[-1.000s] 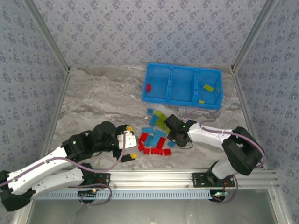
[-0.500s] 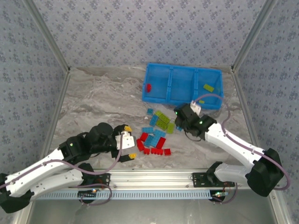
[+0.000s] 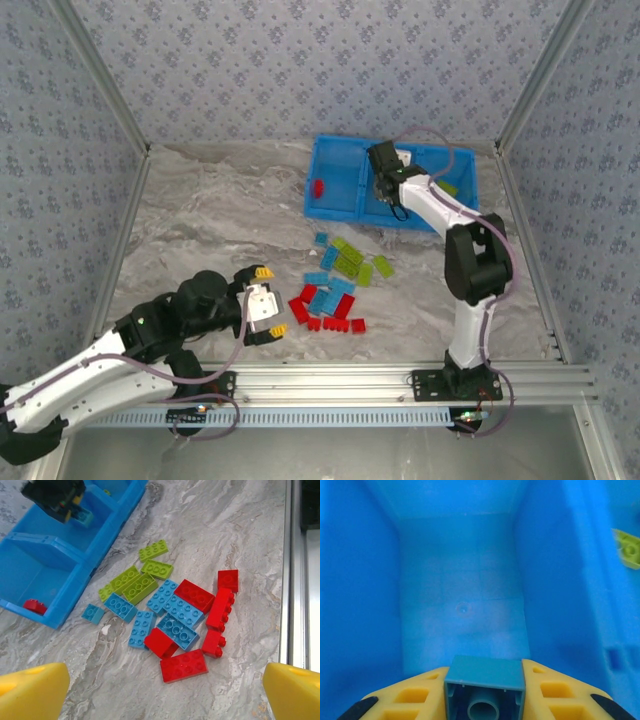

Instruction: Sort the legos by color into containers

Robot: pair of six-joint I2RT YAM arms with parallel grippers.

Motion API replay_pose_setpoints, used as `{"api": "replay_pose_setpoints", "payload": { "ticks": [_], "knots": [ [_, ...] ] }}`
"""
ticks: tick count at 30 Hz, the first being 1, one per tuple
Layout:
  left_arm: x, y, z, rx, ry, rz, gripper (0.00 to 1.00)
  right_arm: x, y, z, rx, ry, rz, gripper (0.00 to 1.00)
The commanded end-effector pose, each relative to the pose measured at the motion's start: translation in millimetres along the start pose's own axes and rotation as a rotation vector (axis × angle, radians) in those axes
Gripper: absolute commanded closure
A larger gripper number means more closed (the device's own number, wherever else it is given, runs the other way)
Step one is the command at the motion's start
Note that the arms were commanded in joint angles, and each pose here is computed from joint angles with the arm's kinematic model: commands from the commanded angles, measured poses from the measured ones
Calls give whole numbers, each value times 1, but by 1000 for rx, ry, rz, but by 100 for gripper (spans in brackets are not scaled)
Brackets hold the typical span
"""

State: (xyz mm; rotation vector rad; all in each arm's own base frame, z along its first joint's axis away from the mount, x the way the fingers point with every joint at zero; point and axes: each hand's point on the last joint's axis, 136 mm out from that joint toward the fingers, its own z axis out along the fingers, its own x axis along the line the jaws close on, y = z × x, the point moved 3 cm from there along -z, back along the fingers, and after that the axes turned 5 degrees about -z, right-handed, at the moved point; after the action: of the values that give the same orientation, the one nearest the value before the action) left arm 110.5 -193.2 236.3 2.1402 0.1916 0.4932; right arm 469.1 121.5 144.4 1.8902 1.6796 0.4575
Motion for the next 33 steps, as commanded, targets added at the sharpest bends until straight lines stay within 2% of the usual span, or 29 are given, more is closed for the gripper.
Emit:
{"api": "replay_pose_setpoints", "payload": {
  "ticks": [1,5,9,12,17,22,26,29,31,33],
  "knots": [
    [6,3,-1,-26,40,17,1,6,15,-1,8,69,-11,58],
    [7,1,1,-10,41,6,1,-1,25,-13,-12,79,28,46],
    [15,9,1,-36,70,-70,1,-12,34,-41,-42,106,63,47],
    [25,24,2,-90,102,-184,1,-21,37,-76,-71,147,77,48],
    [54,43,20,-148,218,-488,1,-32,23,-159,-138,307,76,48],
    [95,35,50,-49,391,-791,1,-34,-30,-246,-197,487,-27,44],
    [129,8,83,58,458,-1054,1,-25,-88,-286,-195,653,-141,32],
    [147,-9,114,135,470,-1192,2,-13,-136,-290,-106,783,-188,25],
    [155,-18,139,195,498,-1210,4,-6,-158,-292,-41,830,-219,22],
    [161,-25,161,258,521,-1210,5,-3,-170,-286,-4,814,-243,19]
  ]
}}
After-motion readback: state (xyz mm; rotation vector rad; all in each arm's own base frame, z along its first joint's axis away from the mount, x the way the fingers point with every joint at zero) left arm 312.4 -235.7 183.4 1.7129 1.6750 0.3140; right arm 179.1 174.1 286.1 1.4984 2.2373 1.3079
